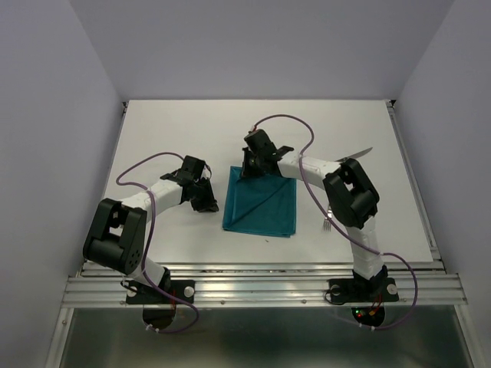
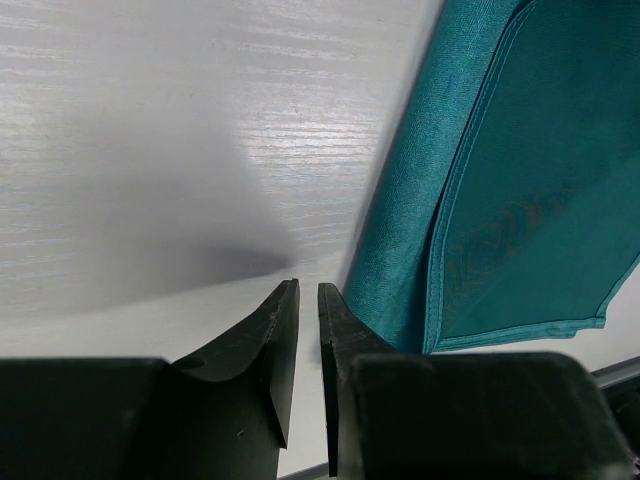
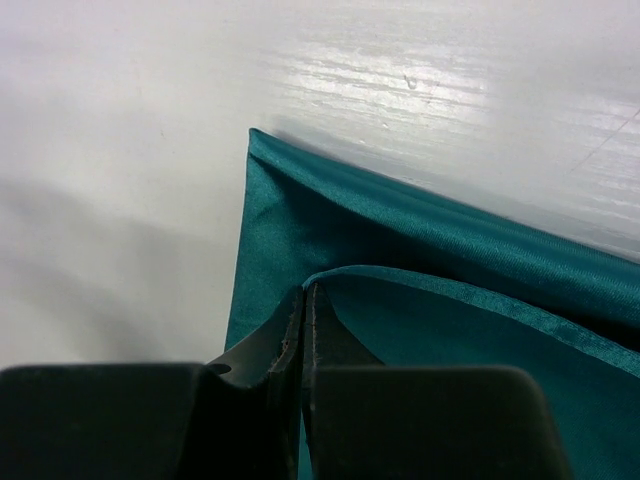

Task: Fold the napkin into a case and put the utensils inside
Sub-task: Fold the top corner of the square-folded napkin at the center of the board.

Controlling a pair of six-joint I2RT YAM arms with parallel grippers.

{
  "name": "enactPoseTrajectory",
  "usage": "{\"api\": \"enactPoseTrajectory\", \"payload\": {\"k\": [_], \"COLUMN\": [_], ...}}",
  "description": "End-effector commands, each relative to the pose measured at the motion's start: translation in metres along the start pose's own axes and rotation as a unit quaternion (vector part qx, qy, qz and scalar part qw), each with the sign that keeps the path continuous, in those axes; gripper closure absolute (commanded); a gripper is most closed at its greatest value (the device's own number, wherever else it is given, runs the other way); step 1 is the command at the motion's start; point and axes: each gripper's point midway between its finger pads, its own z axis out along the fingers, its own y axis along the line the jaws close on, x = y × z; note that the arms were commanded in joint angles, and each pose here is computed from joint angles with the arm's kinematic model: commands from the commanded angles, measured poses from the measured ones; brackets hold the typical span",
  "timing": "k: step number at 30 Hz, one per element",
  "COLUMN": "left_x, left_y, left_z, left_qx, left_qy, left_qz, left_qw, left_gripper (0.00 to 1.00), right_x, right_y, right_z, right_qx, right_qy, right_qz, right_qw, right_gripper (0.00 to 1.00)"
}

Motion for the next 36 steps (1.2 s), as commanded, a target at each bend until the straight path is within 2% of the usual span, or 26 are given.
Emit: {"api": "enactPoseTrajectory", "payload": {"k": [1,36], "left_x": [-0.013,-0.005], "left_y": [-0.009,-0.005], "left_z": [-0.012,-0.017], "left_qx": [0.010,0.012], "left_qy": [-0.023,-0.025], "left_qz": [0.006,0.011], "left_qw": [1.000,1.000], "left_gripper": [0.75,0.75], "right_x": [-0.021,-0.036], "right_y": [0.024,0.027], "right_z": [0.000,0.014], "right_qx": [-0.028,-0.019], "right_qy": [-0.030,-0.052], "right_qz": [-0.011,0.009], "right_qw": [0.999,0.998], "right_gripper": [0.99,0.99]}}
